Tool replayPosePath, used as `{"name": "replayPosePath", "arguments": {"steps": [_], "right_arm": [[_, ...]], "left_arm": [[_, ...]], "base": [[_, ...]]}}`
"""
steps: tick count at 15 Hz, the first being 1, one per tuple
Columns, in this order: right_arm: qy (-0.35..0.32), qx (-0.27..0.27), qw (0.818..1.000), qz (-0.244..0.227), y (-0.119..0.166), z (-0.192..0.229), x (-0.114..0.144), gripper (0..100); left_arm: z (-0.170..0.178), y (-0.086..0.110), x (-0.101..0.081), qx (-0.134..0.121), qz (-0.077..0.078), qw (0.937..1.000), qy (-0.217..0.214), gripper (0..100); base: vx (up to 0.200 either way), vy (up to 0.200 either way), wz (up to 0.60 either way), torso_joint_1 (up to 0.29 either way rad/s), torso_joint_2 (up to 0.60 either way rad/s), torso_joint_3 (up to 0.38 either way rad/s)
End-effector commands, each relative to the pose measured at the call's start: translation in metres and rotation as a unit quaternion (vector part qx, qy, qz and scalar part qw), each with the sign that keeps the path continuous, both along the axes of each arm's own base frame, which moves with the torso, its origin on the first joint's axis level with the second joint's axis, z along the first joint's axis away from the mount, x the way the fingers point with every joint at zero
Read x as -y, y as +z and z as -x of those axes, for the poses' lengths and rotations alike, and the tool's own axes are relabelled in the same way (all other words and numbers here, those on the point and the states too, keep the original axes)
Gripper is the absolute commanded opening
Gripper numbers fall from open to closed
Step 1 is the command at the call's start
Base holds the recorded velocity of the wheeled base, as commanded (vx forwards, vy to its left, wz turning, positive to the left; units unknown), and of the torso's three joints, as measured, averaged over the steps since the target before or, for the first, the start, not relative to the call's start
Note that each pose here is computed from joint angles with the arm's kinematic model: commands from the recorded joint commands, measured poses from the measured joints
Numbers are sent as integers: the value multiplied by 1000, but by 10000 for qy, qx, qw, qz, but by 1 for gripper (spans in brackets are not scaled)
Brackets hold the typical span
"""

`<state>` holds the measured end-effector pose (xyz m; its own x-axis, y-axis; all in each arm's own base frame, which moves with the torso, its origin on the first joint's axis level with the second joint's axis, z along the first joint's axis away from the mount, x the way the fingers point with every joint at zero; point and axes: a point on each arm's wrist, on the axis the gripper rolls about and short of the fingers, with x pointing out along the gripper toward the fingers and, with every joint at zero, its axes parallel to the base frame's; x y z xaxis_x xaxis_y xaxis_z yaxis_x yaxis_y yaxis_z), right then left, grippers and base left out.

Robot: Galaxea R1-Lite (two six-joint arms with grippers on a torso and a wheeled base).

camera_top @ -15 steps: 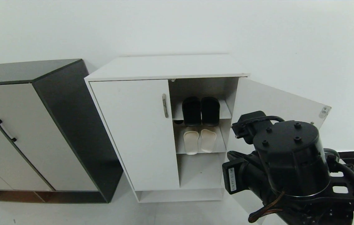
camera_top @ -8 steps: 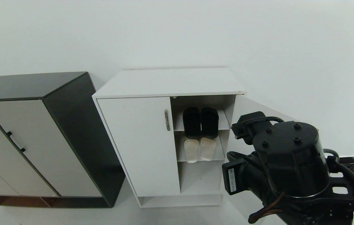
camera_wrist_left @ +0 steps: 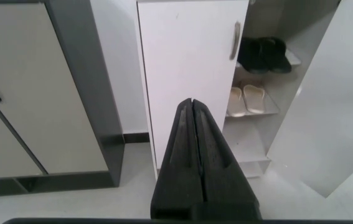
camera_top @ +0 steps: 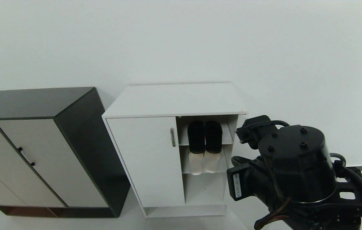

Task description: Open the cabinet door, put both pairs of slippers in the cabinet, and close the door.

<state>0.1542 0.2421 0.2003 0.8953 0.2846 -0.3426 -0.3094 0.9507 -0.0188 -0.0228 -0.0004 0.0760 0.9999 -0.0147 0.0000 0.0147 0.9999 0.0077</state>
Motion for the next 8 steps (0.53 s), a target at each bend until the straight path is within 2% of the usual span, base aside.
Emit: {"name": "replayPosePath", "arguments": {"steps": [1, 4, 8], "right_arm": [[-3, -4, 10000, -7, 0, 0, 1, 0], [40, -26, 10000, -5, 0, 0, 2, 0], [56, -37, 10000, 12, -1, 0, 2, 0]], "left_arm": [[0, 0, 0, 0, 0, 10000, 4, 0], [0, 0, 0, 0, 0, 10000, -3, 0], [0, 0, 0, 0, 0, 10000, 4, 0]], "base": [[0, 0, 0, 242, -579, -330], [0, 0, 0, 185, -414, -225], [0, 0, 0, 24, -51, -28]]}}
